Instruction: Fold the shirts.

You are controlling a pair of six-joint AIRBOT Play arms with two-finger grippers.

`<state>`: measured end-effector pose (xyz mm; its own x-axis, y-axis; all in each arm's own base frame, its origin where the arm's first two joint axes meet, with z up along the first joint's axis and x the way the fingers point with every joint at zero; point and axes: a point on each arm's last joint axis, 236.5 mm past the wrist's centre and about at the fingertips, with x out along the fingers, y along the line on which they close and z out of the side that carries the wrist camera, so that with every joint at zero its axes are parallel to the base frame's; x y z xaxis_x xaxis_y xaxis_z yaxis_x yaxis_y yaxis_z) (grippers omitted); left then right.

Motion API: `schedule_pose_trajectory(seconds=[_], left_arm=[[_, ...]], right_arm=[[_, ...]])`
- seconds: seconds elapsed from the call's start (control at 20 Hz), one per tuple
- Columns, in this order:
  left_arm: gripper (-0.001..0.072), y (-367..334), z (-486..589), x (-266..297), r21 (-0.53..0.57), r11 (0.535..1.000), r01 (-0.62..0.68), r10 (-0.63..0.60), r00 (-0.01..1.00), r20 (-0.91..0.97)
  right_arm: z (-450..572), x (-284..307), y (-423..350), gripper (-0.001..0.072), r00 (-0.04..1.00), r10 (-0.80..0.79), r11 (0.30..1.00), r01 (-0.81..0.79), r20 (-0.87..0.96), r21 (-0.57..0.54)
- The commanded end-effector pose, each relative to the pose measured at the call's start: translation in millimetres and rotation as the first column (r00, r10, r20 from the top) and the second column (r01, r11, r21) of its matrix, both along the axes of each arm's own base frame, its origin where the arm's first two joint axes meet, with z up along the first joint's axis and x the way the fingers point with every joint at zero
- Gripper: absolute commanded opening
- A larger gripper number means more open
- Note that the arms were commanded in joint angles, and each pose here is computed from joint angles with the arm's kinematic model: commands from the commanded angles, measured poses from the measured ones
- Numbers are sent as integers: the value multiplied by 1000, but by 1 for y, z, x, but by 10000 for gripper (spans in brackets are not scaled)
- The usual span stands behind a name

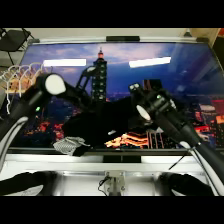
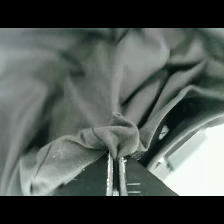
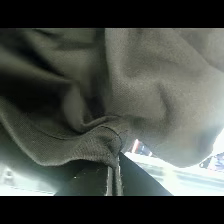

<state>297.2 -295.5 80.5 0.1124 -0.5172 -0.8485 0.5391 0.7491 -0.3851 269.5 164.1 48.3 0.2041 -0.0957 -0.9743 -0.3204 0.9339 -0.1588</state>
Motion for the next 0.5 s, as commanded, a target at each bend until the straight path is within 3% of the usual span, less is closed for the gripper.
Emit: schedule_pose_trajectory(seconds=[0.0,0.2,0.35,0.4,0.45], left_arm=[[54,22,-14,-41,5,980,-198,198,979,48],[55,-14,-65,-92,-205,902,-379,374,925,-67],[62,-16,-112,-123,-171,896,-409,390,911,-138],[137,-12,-121,-127,-147,899,-413,394,908,-146],[308,-8,-122,-127,-133,899,-417,398,905,-148]], right_arm=[[17,-2,17,62,999,-21,992,16,40,128],[20,-39,62,61,995,9,945,24,-100,326],[8,-48,65,61,989,14,944,36,-150,329],[9,-49,65,61,989,16,943,35,-150,330],[9,-49,64,61,989,19,944,31,-150,328]])
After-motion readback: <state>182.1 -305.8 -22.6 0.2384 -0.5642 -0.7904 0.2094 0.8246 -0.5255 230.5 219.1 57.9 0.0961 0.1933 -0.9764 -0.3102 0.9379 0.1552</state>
